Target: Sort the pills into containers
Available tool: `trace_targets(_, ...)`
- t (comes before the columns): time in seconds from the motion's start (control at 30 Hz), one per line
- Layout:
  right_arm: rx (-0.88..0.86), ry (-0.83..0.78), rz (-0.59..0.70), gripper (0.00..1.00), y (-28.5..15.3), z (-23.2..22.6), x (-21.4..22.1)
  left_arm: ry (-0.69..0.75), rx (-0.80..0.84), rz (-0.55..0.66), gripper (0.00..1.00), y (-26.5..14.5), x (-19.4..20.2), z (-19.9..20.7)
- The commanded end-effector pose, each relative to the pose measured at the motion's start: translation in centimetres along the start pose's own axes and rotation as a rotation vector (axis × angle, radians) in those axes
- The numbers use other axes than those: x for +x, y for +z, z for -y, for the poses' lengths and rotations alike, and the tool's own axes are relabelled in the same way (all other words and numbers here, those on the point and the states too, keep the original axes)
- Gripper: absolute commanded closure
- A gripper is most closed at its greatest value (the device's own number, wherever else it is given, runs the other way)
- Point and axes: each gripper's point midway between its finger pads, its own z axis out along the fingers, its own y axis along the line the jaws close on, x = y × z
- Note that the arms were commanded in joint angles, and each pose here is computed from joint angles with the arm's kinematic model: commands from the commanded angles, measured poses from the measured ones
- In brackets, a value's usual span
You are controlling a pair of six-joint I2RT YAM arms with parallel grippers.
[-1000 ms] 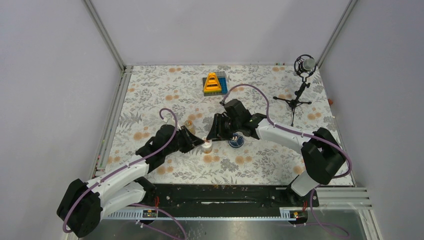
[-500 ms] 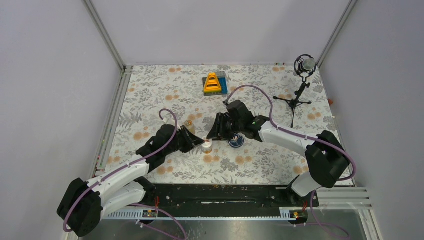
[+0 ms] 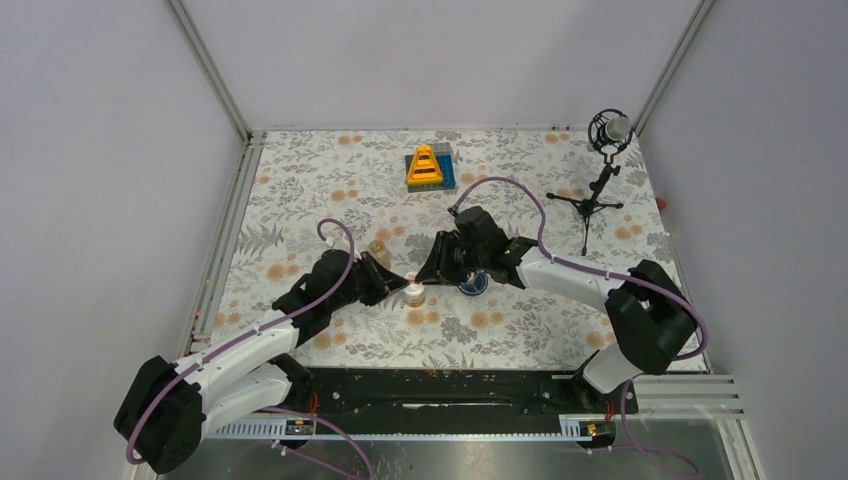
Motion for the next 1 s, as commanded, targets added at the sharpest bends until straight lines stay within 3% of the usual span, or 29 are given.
trace_targets(0.0,-0.030,0.032,0.003,0.69,0.6,-0.1,-0.1,-0.010,-0.056,0.007,0.86,0.4,0.3,-1.9)
trace_targets(0.27,-0.054,0.062,-0.029,0.75,1.4,1.1,1.4,-0.025,-0.065,-0.008,0.89,0.9,0.8,-2.7)
trace_targets(0.47,-0.124,0.074,-0.033,0.93,1.8,1.0,2.0,-0.034,-0.061,-0.029,1.00,1.4,1.3,-3.0)
trace_targets(0.63,-0.130,0.048,-0.011,1.00,1.7,0.8,1.6,-0.046,-0.065,-0.039,1.00,1.8,1.6,-3.3)
trace_targets(0.73,-0.114,0.026,0.010,0.97,1.6,0.4,0.9,-0.062,-0.076,-0.034,1.00,1.9,1.7,-3.8)
trace_targets(0.97,-0.052,-0.011,0.040,0.77,0.7,-0.6,-0.7,-0.071,-0.086,0.001,1.00,1.8,1.0,-3.8)
